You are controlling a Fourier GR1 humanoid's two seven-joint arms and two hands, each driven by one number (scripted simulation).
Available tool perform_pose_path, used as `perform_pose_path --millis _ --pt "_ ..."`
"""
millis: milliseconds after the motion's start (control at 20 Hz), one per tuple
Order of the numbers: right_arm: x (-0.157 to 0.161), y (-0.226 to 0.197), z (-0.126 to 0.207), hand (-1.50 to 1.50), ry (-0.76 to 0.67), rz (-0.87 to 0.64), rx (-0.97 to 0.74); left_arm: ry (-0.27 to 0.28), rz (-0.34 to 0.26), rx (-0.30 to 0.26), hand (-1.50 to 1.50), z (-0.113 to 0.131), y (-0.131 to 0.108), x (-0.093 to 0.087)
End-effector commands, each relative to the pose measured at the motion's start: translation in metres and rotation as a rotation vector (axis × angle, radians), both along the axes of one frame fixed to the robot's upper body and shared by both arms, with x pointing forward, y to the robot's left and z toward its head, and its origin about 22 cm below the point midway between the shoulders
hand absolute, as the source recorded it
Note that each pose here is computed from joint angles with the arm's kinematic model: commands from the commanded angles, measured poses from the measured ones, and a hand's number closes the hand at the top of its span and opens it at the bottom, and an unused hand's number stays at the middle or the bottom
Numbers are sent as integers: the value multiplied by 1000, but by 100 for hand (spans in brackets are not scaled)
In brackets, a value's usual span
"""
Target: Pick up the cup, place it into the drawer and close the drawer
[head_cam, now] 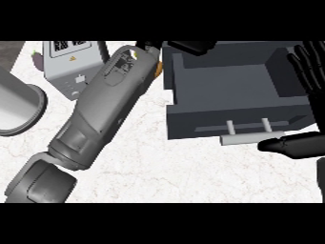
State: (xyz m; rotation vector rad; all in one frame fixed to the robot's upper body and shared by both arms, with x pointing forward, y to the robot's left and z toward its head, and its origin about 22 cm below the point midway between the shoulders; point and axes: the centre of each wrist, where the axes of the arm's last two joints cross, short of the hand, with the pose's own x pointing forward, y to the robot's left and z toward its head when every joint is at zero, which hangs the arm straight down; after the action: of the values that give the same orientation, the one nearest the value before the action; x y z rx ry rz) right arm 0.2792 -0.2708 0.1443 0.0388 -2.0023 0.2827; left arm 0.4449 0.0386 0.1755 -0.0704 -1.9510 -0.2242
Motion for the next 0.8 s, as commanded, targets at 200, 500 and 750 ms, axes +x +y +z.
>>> perform_pose_path --millis 200,500,750 --pt "10 11 5 -150 -18 75 11 143 -11 183 150 -21 -7 3" --pt "16 29 18 -150 -43 104 11 211 -55 241 150 -56 3 -2" --pt "21 33 24 -150 -68 173 -10 191 -42 152 -150 -64 6 -5"
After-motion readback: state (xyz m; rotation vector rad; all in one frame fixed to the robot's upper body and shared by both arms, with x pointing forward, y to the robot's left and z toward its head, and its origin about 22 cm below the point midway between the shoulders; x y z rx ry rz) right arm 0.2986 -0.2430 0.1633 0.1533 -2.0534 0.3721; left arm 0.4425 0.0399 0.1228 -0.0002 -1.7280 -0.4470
